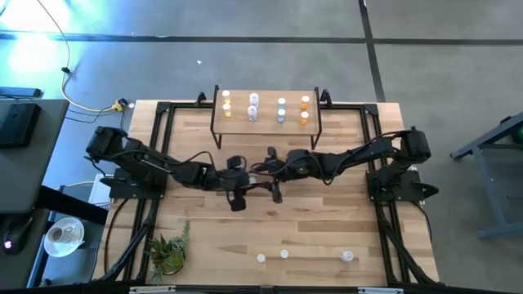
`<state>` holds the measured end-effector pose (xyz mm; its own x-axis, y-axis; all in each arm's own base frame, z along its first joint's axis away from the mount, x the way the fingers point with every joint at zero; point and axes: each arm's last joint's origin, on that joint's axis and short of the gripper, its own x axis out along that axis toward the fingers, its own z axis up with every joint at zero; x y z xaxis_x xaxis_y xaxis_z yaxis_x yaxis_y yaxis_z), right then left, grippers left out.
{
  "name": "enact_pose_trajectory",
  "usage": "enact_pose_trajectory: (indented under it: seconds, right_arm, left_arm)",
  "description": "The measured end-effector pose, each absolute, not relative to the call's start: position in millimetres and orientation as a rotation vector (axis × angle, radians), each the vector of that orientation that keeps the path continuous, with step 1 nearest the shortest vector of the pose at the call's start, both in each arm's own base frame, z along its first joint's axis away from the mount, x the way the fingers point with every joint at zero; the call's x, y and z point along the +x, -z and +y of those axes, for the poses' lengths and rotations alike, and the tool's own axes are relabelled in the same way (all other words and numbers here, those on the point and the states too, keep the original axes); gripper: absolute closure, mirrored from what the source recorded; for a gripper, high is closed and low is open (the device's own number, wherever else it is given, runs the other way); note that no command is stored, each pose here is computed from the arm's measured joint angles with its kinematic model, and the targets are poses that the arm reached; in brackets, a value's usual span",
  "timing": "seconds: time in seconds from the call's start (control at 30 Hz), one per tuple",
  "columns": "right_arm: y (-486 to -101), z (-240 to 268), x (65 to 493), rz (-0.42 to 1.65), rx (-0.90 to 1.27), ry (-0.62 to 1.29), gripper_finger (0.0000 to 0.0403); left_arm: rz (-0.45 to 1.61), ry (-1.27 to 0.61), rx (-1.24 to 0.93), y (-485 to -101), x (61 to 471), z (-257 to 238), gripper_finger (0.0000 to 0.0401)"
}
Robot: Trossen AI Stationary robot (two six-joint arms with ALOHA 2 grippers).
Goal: Pick and place medicine bottles onto shelf by color
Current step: Put the blue pill bottle on the shelf aligned with the blue pill bottles
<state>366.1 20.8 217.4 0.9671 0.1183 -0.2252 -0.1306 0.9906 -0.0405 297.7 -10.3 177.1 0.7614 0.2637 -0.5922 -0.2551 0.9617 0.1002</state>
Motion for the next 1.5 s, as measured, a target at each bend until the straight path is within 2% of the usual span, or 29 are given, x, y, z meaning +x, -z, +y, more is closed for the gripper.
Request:
enact_pose_trajectory:
  seconds: [0.43,1.0,1.5]
  right_arm:
    - [-205.7,21.0,363.6,0.359,-0.019,-0.127,0.0201]
    - [-203.5,21.1,362.7,0.383,-0.019,-0.127,0.0202]
    - [-203.4,16.2,362.8,0.387,-0.001,-0.111,0.0295]
  left_arm:
    - [0.680,-0.291,0.016,-175.9,313.8,-11.2,0.0309]
    - [0.635,-0.288,0.005,-179.1,316.6,-11.1,0.0309]
    - [0.628,-0.292,0.005,-179.4,316.7,-11.0,0.0309]
